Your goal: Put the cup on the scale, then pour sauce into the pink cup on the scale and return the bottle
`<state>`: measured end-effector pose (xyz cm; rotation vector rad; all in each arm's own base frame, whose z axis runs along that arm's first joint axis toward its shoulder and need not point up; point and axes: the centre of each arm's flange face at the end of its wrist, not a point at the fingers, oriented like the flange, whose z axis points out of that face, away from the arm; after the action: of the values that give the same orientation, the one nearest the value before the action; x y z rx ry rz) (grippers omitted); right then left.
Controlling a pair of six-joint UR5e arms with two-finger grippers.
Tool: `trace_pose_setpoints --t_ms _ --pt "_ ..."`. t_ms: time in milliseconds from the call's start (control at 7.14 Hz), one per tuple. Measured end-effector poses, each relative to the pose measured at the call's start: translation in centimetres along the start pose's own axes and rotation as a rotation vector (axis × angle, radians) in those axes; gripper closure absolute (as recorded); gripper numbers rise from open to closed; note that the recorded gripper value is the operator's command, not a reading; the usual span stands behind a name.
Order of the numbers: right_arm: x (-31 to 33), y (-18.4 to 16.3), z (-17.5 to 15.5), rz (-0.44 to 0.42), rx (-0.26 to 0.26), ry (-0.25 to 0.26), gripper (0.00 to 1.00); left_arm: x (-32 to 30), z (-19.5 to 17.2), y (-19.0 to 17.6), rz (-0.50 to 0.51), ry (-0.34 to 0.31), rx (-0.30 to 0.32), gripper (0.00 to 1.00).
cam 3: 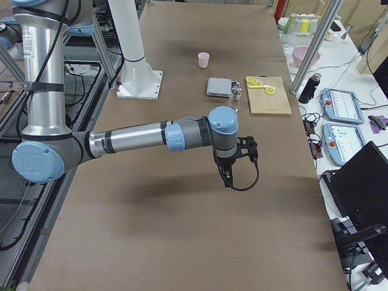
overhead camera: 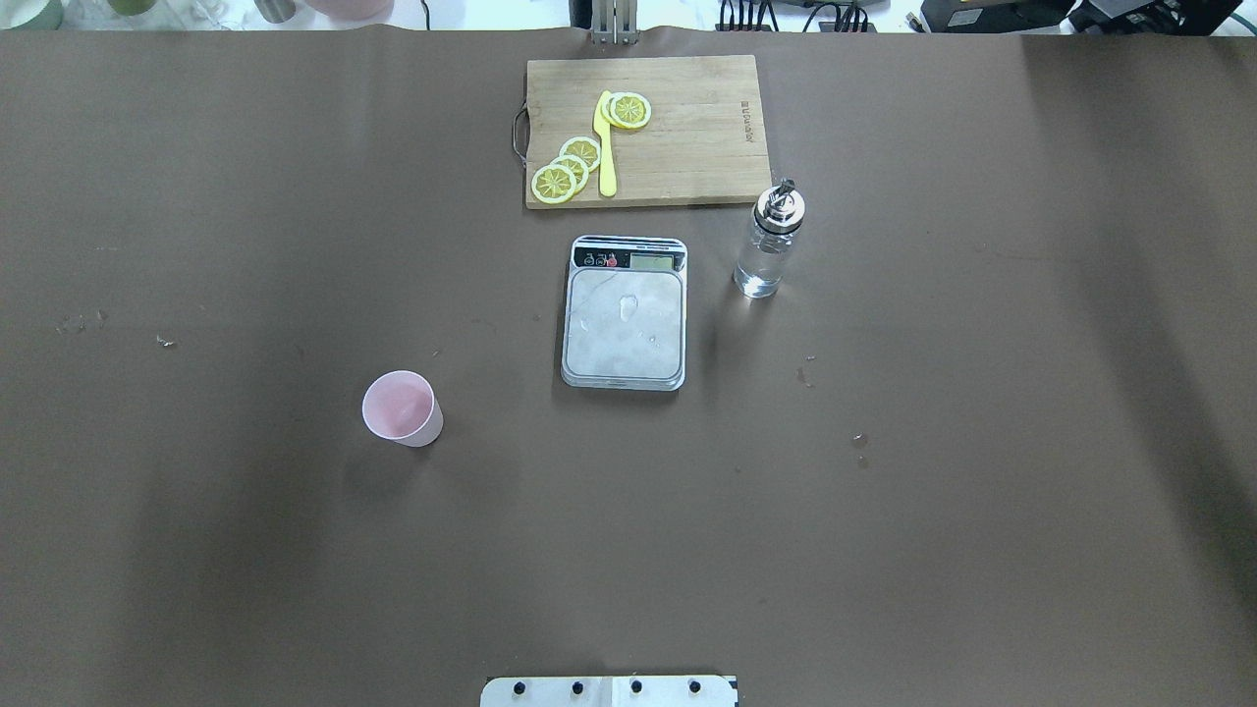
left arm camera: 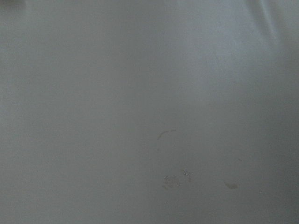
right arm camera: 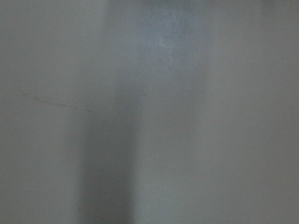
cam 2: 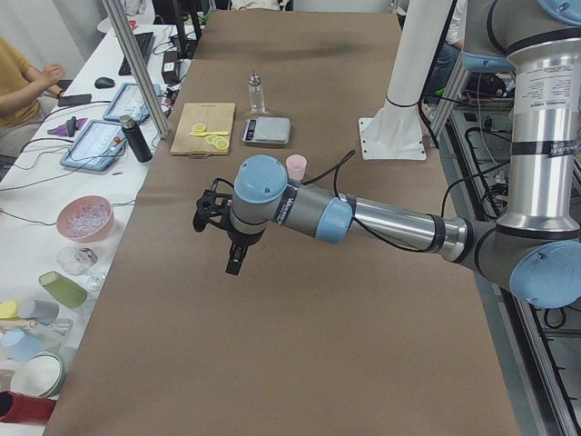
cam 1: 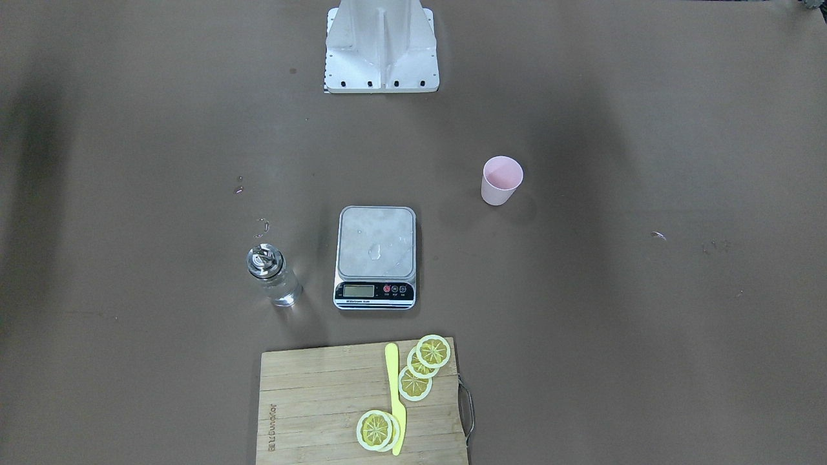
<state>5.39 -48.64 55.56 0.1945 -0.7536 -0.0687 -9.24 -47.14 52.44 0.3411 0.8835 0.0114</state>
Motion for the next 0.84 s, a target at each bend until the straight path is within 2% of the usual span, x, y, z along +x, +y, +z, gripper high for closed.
trace_pose_setpoints --t_ms 560,840 --pt "-0.1 0.1 0.0 0.000 0.000 -0.002 0.00 0.6 0.3 -0.2 0.016 -0.001 -0.004 0.02" --pt "-1.5 -0.1 -1.0 -0.024 0.017 -0.012 0.00 2.8 -0.1 -1.1 0.056 -0.014 0.010 0.02"
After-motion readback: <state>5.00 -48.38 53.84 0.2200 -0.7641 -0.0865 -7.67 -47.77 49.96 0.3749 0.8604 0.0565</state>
